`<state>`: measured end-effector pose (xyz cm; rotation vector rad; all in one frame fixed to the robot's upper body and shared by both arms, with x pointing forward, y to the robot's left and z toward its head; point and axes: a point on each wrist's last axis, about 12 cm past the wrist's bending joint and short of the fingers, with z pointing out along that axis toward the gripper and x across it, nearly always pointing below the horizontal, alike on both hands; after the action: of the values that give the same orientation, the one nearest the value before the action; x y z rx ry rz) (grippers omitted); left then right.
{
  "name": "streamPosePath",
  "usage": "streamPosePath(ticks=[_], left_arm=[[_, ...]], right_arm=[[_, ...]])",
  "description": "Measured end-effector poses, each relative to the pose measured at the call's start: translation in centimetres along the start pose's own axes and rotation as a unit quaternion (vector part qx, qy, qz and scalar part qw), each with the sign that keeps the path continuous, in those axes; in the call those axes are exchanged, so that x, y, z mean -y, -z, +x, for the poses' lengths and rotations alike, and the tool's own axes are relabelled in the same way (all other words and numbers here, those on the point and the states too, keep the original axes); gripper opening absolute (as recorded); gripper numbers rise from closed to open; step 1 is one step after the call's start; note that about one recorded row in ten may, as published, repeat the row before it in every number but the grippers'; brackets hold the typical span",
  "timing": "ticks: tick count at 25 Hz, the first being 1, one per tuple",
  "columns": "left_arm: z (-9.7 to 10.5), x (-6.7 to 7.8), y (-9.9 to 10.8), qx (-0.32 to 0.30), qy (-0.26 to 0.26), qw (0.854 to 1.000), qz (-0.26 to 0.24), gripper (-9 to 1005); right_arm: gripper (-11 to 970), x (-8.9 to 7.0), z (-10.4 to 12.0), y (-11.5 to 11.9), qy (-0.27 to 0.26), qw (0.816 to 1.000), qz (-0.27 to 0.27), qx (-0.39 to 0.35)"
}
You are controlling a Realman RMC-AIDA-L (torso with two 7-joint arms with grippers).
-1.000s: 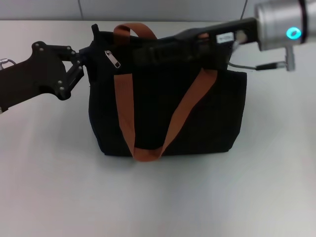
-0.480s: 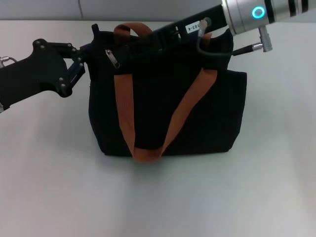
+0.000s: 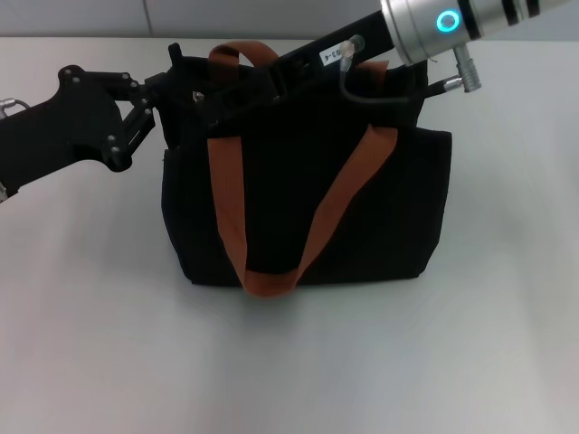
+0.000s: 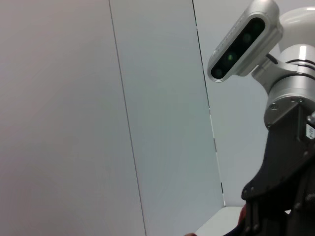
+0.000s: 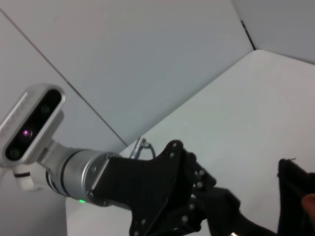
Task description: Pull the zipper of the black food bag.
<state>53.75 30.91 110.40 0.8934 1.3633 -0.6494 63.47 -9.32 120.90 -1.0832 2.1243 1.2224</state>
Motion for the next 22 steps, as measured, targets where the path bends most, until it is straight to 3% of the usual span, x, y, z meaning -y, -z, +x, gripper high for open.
streamPosePath(ticks=[22], left_arm=[[-0.34,-0.25,-0.67,0.003,0.005,1.000,0.005,24]], right_arm=[[336,-0.40,-0.85,-0.82,0.020,1.000,0.021,-0.005]])
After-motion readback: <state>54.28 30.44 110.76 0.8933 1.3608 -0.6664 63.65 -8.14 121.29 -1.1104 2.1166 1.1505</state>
